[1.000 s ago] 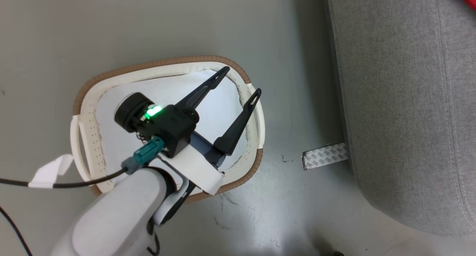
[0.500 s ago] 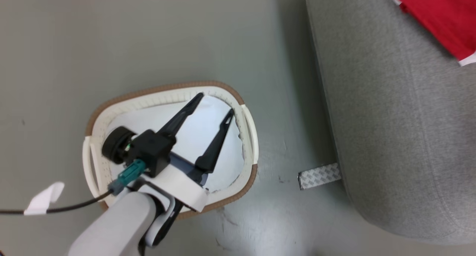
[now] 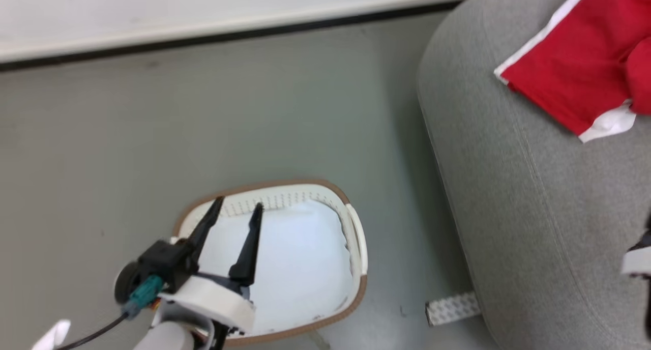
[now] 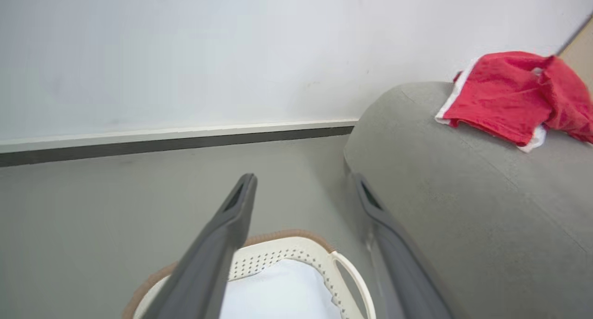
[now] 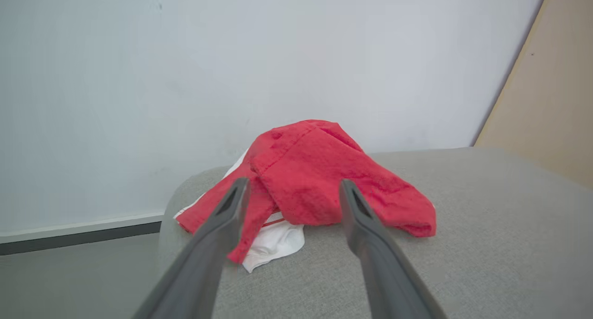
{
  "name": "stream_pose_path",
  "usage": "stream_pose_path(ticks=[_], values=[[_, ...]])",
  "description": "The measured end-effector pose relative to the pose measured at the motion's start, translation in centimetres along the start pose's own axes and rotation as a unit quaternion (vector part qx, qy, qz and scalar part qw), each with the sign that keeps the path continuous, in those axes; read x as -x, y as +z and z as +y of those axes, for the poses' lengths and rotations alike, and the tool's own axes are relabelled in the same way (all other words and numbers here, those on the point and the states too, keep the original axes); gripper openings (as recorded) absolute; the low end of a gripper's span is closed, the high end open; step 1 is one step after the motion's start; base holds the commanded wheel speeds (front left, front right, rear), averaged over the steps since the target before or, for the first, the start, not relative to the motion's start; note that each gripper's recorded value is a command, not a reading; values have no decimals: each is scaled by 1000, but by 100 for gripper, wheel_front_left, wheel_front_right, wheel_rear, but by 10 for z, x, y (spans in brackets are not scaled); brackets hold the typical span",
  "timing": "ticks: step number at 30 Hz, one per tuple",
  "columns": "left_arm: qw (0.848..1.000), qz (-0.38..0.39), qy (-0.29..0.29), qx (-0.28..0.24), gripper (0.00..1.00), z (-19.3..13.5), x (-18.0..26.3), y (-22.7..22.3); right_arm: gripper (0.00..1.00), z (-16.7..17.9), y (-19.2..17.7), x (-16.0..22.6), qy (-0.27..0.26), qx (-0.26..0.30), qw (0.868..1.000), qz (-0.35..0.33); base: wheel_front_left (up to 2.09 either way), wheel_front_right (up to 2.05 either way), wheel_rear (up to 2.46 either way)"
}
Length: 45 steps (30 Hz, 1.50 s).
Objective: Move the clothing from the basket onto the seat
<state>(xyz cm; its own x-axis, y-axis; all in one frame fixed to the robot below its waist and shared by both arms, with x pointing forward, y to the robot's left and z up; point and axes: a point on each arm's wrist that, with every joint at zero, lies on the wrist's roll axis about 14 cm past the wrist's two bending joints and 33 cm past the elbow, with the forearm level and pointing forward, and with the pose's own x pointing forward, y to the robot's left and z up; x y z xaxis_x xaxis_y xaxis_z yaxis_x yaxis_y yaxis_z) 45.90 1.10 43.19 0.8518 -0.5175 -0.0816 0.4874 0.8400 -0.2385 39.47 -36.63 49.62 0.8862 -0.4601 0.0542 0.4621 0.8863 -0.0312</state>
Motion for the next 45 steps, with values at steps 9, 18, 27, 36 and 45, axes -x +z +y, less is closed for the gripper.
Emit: stream_pose_path(ticks=[9, 18, 27, 36, 45], values=[[994, -30, 101, -4, 100, 26, 63, 25, 100, 72, 8, 39, 117, -51, 992, -1, 0, 0, 0], [983, -57, 172, -13, 100, 43, 129, 36, 100, 114, 4, 91, 201, -59, 978, 15, 0, 0, 0], [977, -74, 196, -40, 100, 49, 162, 46, 100, 128, -6, 124, 235, -75, 968, 35, 0, 0, 0], [976, -76, 201, -45, 100, 50, 172, 44, 100, 145, -3, 128, 260, -81, 962, 35, 0, 0, 0], [977, -44, 204, -31, 0, 49, 177, 23, 0, 149, -24, 140, 262, -92, 958, 73, 0, 0, 0]])
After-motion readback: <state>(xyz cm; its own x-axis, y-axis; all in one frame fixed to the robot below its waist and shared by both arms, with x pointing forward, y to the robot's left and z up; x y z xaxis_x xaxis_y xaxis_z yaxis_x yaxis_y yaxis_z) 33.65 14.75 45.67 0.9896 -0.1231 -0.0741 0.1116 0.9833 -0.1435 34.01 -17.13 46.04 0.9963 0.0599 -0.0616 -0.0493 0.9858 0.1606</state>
